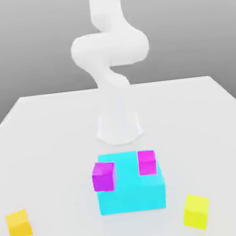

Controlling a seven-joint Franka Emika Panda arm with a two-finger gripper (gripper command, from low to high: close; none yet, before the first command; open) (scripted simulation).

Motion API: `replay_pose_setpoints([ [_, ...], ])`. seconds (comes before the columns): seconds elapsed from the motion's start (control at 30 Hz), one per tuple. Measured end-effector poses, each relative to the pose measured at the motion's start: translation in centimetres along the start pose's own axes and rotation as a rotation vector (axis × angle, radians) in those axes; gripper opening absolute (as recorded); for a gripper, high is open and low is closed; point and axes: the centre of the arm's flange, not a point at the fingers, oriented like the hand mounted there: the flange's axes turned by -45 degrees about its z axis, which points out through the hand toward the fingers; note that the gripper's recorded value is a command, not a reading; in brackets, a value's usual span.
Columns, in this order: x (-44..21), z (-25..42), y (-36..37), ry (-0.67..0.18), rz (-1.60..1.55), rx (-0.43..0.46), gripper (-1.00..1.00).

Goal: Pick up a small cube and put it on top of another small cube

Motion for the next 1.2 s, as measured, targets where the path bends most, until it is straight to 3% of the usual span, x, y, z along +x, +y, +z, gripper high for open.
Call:
replay_pose_setpoints([
  [0.43, -6.2, 22.9, 13.2, -0.322, 0.459, -0.178, 0.00],
  [0.87, -25.1, 37.7, 26.3, -0.609, 0.936, -0.398, 0.00],
  [1.03, -30.6, 42.3, 27.6, -0.637, 0.981, -0.422, 0.00],
  [1.07, -31.4, 43.1, 27.6, -0.637, 0.982, -0.423, -1.00],
  [1.2, -31.4, 43.1, 27.6, -0.636, 0.981, -0.423, -1.00],
])
